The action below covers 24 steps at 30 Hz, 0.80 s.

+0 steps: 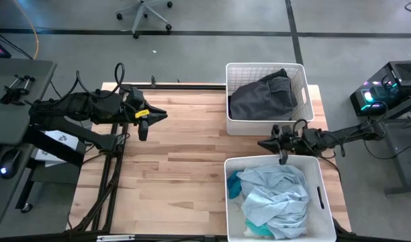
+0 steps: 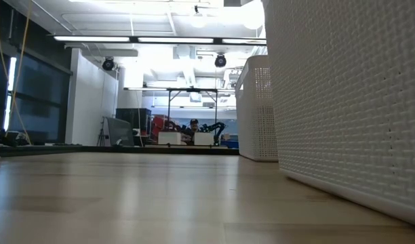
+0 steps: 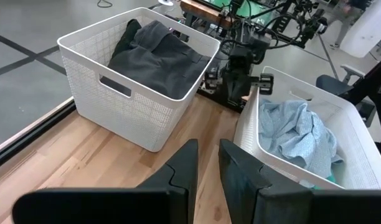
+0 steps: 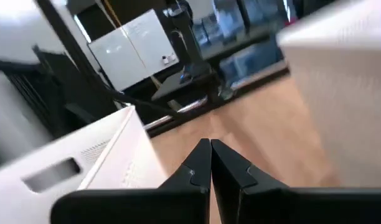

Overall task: Sort clothes
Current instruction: Return to Home Position

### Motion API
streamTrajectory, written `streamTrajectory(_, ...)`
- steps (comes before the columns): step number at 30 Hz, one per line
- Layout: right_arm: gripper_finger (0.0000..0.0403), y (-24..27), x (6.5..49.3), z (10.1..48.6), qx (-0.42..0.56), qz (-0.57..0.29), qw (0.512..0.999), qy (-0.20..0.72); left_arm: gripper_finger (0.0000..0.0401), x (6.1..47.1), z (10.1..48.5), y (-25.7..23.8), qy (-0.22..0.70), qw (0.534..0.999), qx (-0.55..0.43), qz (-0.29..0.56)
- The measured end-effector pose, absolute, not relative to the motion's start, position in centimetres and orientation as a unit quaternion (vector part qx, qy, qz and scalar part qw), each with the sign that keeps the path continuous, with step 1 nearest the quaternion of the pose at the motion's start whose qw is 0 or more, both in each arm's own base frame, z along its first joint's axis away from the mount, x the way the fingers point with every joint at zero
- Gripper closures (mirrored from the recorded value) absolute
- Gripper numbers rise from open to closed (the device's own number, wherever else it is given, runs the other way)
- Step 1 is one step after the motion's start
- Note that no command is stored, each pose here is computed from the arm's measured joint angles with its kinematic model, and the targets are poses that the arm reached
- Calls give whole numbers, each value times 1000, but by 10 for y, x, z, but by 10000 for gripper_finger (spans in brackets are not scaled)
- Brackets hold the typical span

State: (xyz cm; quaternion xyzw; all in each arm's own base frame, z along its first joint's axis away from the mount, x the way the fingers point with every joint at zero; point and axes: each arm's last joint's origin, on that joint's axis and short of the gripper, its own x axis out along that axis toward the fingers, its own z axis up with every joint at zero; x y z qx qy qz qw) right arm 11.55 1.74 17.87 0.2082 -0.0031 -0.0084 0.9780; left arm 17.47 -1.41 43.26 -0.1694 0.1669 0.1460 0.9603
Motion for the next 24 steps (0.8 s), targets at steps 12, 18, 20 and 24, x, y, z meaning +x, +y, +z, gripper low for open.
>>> streamTrajectory(12,403,18,115,175,273,-8,962,20,348,175,433,-14,167,961,-165,146)
streamTrajectory(18,402,18,110,209,83,22,983,-160,348,175,433,-14,167,961,-165,146)
streamTrajectory(20,402,17,108,217,19,10,980,-199,348,175,433,-14,167,961,-165,146)
streamTrajectory(24,402,14,106,220,-82,-51,972,-212,348,175,433,-14,168,961,-162,145)
